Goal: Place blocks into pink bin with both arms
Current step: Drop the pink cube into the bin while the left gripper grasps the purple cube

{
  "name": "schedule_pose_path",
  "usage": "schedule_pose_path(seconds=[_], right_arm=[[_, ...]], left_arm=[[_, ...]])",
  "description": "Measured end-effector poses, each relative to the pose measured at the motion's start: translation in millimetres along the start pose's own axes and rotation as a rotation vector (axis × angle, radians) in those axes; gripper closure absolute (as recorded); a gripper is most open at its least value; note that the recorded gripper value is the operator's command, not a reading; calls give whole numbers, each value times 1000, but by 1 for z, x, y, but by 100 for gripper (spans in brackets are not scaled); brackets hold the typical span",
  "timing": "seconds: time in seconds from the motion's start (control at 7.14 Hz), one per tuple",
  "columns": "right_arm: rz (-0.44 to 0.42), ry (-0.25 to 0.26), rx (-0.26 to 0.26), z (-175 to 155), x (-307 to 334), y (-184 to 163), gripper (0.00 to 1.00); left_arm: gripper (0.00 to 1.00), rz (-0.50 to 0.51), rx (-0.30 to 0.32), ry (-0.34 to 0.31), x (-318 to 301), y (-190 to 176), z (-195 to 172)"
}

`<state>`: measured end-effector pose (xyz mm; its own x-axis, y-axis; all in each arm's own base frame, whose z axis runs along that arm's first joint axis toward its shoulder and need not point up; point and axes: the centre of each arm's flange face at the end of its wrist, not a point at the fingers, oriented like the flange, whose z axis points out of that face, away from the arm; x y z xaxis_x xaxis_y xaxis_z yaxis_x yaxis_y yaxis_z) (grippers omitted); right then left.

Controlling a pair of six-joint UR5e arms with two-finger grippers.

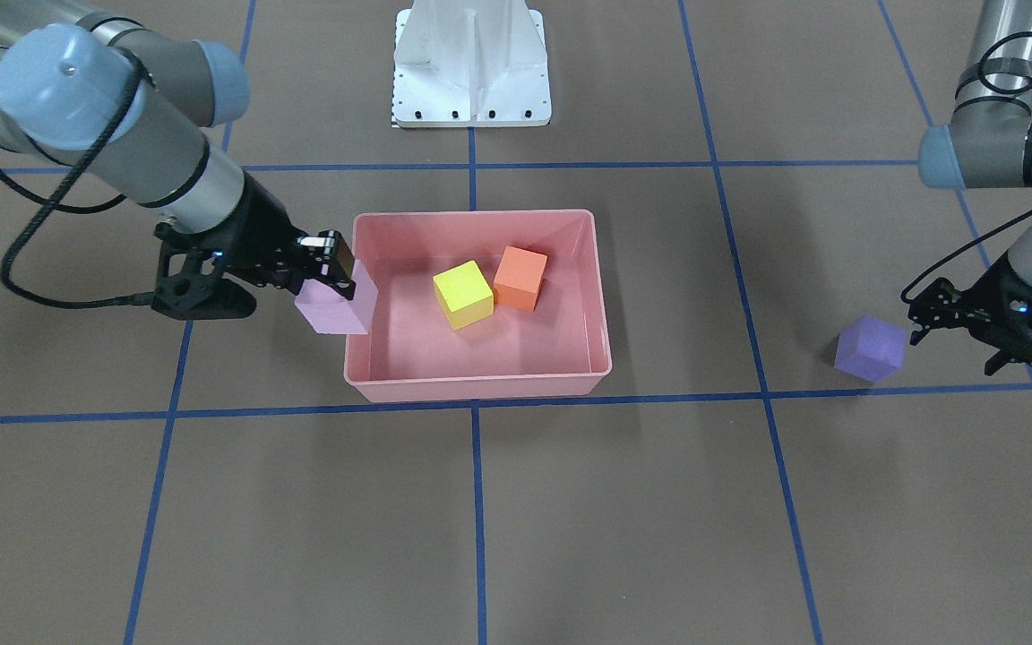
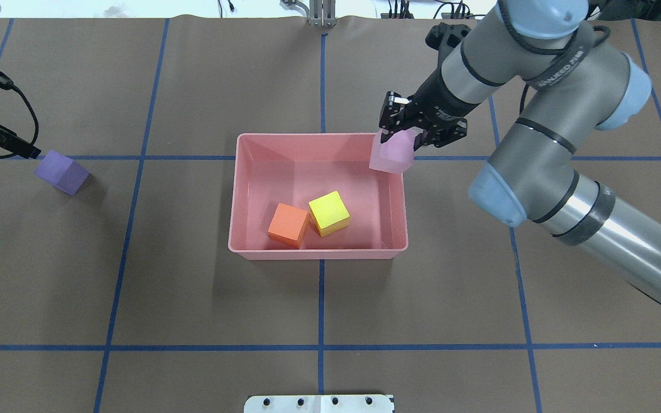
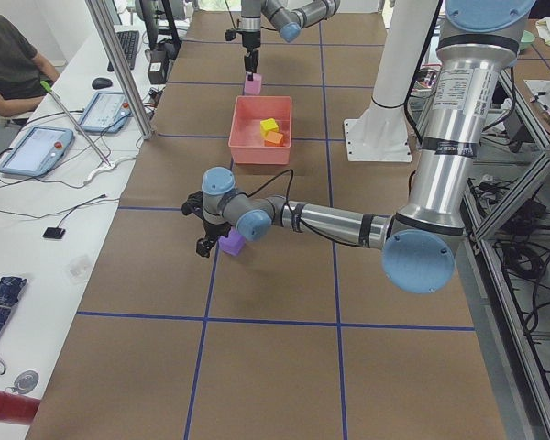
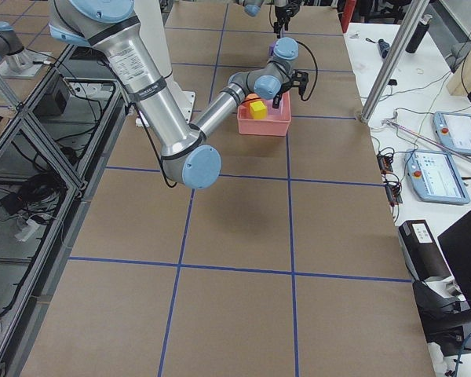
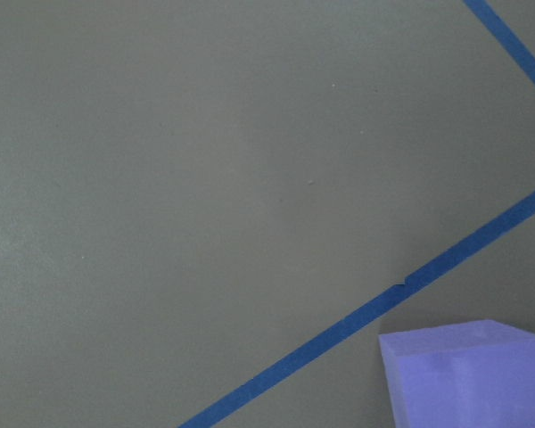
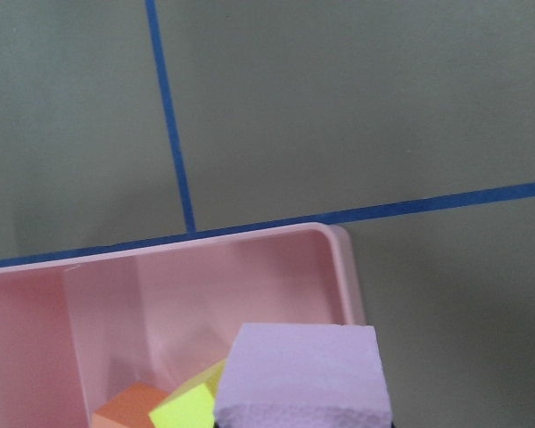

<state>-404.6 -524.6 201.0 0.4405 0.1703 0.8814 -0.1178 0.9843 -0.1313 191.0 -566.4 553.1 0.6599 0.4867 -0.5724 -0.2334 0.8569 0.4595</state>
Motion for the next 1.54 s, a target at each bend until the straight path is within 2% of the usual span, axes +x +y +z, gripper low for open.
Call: schedule_pose_path(seconds=[0.42,0.56,0.7,0.98,1.26,1.4,1.54], right_arm=[[-9,38,20,55,-36,33,97],[-14,50,21,66,-36,39,24],[-15,58,21,71,-35,42,0],[-12,66,20,76,-31,43,0],[-12,56,28,67,-30,40,0],[-10,43,35,50,-19,36,0],[5,29,44,23,4,25,0]], left_arm=[[0,-121,-7,47,11,-13,1],[0,-154,-16,54,15,-15,6],[0,-198,-27,66,21,-19,13],[0,-247,-54,96,43,-22,26],[0,-230,-42,109,47,-14,32],[0,-217,-34,111,44,-6,39],[5,-213,-38,112,43,0,47]])
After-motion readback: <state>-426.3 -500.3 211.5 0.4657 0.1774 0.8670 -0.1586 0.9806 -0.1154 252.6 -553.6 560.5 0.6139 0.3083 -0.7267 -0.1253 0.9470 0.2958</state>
